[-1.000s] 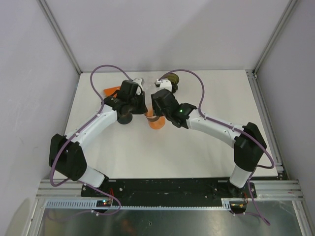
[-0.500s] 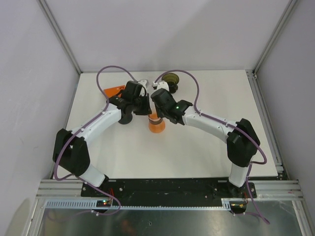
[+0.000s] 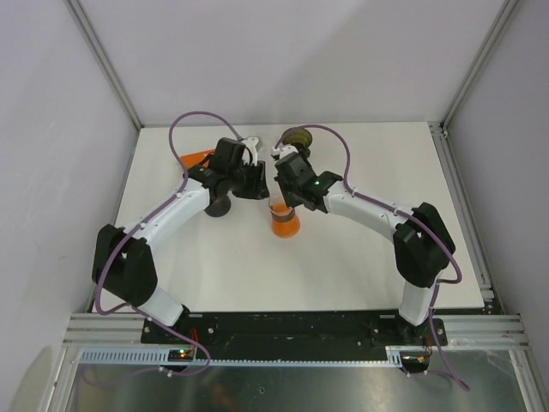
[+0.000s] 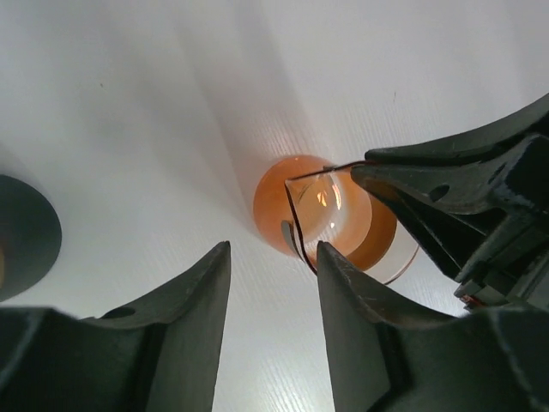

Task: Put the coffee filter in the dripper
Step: Move the coffee server to the center of the board.

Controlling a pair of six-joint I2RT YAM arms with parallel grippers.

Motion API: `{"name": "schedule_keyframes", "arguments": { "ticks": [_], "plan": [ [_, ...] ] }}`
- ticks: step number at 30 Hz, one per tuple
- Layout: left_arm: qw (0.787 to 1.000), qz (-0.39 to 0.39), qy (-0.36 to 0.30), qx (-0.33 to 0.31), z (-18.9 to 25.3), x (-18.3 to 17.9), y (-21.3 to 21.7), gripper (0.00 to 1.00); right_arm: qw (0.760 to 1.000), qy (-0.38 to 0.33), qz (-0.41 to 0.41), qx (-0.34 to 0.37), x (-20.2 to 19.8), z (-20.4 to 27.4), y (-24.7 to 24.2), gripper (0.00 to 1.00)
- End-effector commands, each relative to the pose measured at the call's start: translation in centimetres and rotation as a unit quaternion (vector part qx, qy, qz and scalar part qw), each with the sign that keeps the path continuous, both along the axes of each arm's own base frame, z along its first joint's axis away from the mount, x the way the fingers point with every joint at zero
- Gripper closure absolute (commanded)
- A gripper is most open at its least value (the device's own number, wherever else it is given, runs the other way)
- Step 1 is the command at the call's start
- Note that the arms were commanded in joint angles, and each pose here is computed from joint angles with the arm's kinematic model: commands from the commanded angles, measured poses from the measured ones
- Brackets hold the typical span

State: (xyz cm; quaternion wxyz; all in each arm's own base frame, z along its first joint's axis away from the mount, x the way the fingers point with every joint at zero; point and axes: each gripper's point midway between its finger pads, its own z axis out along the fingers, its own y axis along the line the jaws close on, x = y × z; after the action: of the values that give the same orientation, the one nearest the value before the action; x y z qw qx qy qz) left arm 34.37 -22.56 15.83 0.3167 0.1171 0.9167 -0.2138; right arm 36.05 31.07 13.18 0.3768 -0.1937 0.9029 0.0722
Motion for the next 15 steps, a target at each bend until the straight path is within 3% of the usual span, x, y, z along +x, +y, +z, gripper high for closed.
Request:
{"name": "schedule_keyframes", "arguments": {
  "ticks": [1,6,15],
  "plan": [
    [0.997,-0.029,-0.068,-0.024,4.7,1.5,0.5,0.47,0.995,0.028,0.095,0.013,-1.3,-0.3,-0.1,1.0],
    [0.994,-0.038,-0.097,-0.025,6.1,2.4,3.3,0.38,0.979,0.056,0.195,0.01,-2.5,-1.0,-0.4,1.0],
    [0.986,-0.007,-0.169,-0.005,9.9,3.2,9.5,0.35,0.96,0.051,0.276,-0.025,-2.4,-1.7,-1.8,1.0]
  ]
}}
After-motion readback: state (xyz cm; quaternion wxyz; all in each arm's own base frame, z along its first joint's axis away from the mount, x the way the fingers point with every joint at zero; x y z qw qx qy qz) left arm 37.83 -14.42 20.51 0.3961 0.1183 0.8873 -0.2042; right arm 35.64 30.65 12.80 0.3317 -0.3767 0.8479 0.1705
